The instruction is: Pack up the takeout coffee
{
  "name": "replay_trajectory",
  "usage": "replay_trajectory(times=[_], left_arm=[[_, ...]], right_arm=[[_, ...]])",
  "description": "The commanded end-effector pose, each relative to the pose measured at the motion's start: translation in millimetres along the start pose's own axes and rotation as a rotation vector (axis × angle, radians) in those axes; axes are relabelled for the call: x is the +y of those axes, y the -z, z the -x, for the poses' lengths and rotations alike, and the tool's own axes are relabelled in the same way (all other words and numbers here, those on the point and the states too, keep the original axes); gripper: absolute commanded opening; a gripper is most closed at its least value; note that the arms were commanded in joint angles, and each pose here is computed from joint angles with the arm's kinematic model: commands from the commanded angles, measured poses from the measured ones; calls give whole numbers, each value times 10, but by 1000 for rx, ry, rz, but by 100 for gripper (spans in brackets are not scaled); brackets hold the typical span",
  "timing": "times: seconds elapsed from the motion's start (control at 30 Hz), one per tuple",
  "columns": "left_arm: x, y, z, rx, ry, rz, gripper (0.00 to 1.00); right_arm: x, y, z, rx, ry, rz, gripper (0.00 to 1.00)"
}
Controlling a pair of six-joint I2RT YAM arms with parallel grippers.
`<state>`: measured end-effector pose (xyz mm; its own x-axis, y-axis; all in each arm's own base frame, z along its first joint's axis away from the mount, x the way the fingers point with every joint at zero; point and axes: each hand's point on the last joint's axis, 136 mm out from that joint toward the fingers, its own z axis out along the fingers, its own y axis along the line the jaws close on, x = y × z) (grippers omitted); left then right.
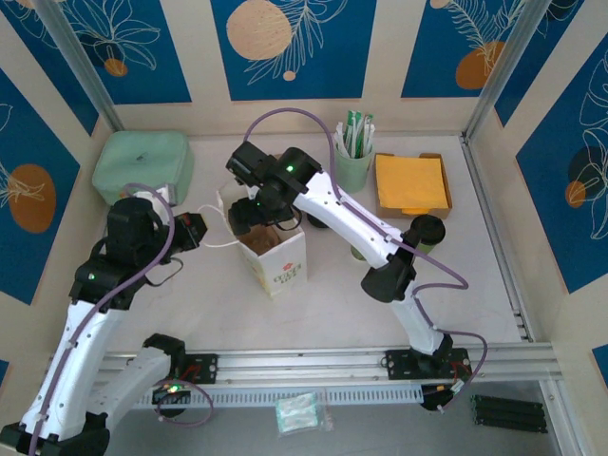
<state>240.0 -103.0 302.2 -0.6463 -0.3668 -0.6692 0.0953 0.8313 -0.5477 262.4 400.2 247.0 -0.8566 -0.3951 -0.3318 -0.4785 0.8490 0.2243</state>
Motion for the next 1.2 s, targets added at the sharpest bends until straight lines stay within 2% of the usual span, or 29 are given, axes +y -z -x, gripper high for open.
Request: replay_trajectory(times=[0.0,0.7,1.07,1.17], left_arm=[[-27,44,128,-44,-16,3,0],[-64,26,243,-49,-48,19,4],[-141,133,267,-54,-62,-4,21],[-182,173,279,-55,-66,-18,28]], right_arm=[[60,329,-44,-34,30,35,79],[146,586,-231,-42,97,55,79],[170,661,-299,-44,107,57,79],[176,703,-304,-54,109,59,79]])
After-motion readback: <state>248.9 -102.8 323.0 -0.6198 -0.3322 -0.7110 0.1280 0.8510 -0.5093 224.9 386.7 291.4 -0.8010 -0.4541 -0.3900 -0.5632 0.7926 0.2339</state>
